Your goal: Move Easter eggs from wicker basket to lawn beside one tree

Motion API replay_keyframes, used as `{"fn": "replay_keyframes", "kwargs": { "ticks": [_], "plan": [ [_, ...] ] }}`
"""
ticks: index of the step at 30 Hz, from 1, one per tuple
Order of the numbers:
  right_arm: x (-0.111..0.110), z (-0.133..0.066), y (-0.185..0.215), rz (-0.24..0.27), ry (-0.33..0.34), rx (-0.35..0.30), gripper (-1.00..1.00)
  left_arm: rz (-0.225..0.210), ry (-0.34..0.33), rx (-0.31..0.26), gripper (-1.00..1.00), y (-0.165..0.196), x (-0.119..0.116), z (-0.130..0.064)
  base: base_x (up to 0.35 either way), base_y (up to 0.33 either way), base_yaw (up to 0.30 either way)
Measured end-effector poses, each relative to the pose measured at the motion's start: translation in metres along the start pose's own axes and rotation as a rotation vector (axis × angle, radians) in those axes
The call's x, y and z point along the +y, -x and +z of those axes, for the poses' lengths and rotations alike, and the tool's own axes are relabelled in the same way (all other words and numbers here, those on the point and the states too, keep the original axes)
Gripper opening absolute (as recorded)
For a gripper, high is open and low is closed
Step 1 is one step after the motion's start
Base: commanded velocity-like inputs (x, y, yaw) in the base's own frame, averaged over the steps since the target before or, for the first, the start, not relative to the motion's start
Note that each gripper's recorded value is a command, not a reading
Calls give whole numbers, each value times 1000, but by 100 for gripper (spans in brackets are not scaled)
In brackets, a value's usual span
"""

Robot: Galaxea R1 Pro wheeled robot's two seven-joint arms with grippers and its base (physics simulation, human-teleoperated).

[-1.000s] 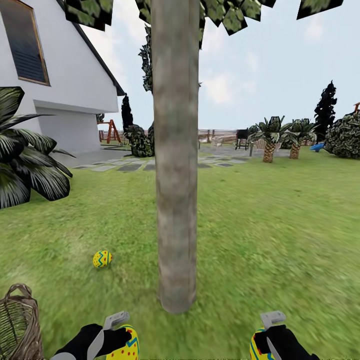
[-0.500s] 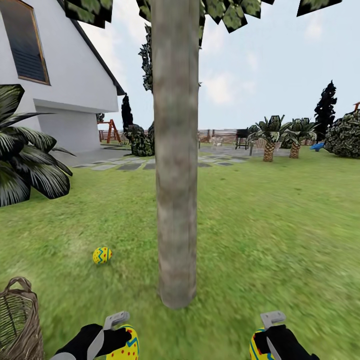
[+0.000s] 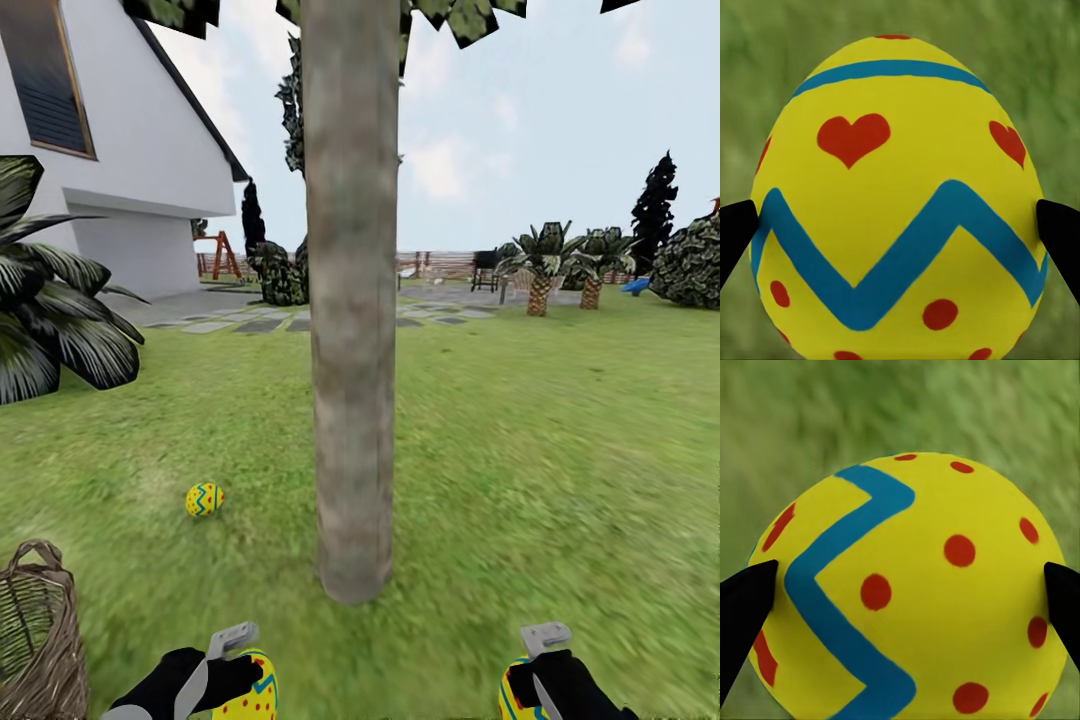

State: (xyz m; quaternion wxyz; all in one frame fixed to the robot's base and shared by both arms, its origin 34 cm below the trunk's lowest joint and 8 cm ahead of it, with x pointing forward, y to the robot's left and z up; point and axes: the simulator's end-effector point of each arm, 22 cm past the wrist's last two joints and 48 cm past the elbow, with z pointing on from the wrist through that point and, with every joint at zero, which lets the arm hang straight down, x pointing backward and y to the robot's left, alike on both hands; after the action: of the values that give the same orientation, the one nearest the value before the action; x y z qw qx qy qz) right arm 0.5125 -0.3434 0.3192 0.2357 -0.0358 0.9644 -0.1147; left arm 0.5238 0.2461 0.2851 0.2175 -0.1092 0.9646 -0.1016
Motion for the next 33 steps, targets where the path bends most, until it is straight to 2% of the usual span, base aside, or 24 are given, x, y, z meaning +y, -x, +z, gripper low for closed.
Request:
{"fn": "replay_keyframes", "kwargs": {
  "ticks": [33],
  "plan": [
    [14,38,-53,-30,14,131,-100,-20,34,129,-100,-54,21,39,0,0,0]
  ]
}}
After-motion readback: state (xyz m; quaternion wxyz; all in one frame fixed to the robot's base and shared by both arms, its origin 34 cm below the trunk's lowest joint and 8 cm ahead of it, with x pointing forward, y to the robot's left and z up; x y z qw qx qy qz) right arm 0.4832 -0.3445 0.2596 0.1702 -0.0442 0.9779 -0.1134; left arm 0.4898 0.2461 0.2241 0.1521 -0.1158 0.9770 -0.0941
